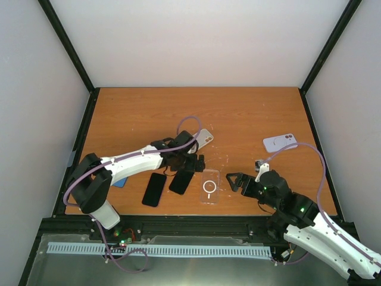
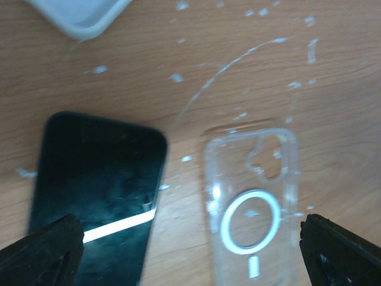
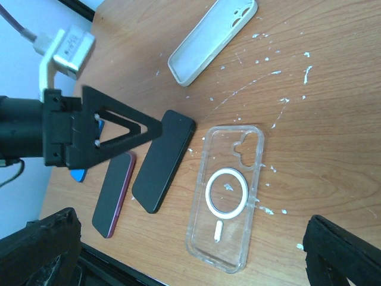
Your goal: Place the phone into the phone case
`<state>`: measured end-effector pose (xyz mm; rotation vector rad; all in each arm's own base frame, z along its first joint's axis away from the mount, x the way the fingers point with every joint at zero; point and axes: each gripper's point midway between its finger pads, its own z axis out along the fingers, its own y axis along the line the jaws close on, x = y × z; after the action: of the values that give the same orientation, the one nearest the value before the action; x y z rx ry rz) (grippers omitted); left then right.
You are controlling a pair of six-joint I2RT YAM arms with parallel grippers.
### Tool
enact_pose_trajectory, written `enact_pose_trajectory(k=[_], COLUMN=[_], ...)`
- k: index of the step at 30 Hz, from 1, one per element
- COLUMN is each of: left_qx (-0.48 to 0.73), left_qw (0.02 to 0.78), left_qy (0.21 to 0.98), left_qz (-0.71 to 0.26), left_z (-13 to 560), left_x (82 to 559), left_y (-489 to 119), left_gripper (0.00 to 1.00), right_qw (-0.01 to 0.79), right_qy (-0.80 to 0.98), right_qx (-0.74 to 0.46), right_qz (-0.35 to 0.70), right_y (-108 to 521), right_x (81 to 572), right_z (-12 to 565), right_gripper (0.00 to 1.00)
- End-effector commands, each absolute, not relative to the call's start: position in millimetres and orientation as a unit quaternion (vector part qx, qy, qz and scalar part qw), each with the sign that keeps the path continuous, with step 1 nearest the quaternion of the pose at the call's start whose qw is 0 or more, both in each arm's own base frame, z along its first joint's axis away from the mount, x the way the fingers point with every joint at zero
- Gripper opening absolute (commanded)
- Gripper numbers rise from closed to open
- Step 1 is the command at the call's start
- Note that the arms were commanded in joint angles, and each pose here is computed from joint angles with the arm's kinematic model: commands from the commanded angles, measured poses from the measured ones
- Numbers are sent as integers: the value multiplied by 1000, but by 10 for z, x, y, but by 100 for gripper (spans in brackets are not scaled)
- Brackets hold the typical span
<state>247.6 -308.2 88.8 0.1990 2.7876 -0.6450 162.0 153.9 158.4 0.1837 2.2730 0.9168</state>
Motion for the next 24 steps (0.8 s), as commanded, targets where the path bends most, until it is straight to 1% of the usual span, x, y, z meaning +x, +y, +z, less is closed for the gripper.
enact_pose_trajectory(k=[1,5,9,14,24], left_qx=[92,95,106,126,123], left_qw=[139,126,123,118,97], left_qy=[976,981,981,979,987], left_qz=[-140,-112,-109,-110,-46], left_z=[686,522,447,383,177], left_x=[2436,2417,2423,2421,2411], left_y=[-2709,-2612,-2629,-2663,-2473], left_gripper=[99,99,98,98,97], right_qw=[348,344,339,336,338], right_qy=[861,867,870,872,871], right_qx=[58,52,47,48,50], right_qz=[367,357,355,354,353], right_y=[1603,1612,1637,1647,1647], right_x=[1645,1654,1659,1658,1675], right_z=[1689,1680,1675,1648,1629], right_gripper=[100,100,100,100,100])
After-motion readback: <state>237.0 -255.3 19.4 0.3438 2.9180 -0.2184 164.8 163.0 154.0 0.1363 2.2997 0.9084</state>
